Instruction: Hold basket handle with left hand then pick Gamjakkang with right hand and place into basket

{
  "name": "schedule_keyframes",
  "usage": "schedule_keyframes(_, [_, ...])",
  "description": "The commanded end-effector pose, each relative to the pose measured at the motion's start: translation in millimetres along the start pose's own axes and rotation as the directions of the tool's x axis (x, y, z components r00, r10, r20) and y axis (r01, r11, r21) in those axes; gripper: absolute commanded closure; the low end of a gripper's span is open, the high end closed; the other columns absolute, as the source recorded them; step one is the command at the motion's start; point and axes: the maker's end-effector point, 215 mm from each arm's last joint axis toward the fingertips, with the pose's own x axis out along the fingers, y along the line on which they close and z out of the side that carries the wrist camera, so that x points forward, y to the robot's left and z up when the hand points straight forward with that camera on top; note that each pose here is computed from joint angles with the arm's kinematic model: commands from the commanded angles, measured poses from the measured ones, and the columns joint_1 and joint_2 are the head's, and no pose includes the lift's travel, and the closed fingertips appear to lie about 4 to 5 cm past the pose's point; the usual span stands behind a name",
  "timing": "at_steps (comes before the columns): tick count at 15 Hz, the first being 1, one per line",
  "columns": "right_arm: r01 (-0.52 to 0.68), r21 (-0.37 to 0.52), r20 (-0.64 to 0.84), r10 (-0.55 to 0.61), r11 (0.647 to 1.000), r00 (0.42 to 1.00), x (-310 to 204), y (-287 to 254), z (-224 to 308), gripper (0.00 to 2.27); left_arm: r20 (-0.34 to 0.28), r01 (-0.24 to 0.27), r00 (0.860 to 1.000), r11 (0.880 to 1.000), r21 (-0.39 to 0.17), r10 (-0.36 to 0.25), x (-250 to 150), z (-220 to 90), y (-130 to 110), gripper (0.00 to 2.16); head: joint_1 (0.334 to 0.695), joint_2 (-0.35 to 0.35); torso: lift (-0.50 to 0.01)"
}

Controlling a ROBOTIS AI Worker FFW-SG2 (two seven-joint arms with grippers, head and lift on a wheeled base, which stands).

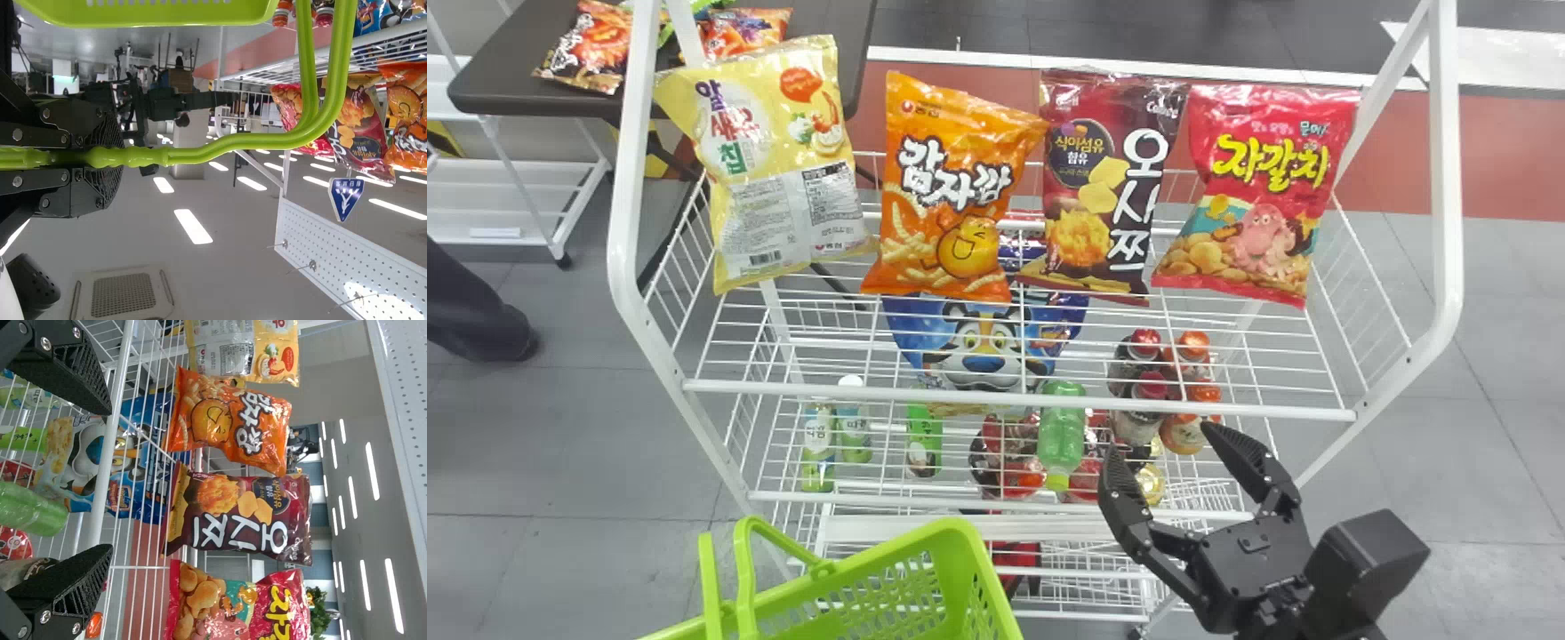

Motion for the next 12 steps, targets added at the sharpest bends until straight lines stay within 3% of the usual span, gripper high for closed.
schedule_keyframes(1, [0.001, 0.002, 0.002, -0.001, 1.000, 1.000, 0.0, -0.1, 0.5, 0.09, 0.000, 0.001, 1.000, 1.000, -0.003, -0.001, -0.2, -0.2, 0.0, 2.15, 0.695, -0.054, -0.018])
schedule_keyframes(12, [-0.015, 0.019, 0.006, 0.015, 1.000, 1.000, 14.2, 11.3, 5.8, 0.09, 0.000, 0.001, 1.000, 1.000, -0.008, -0.001, 0.0, -0.8, 1.5, 2.15, 0.695, -0.051, -0.018])
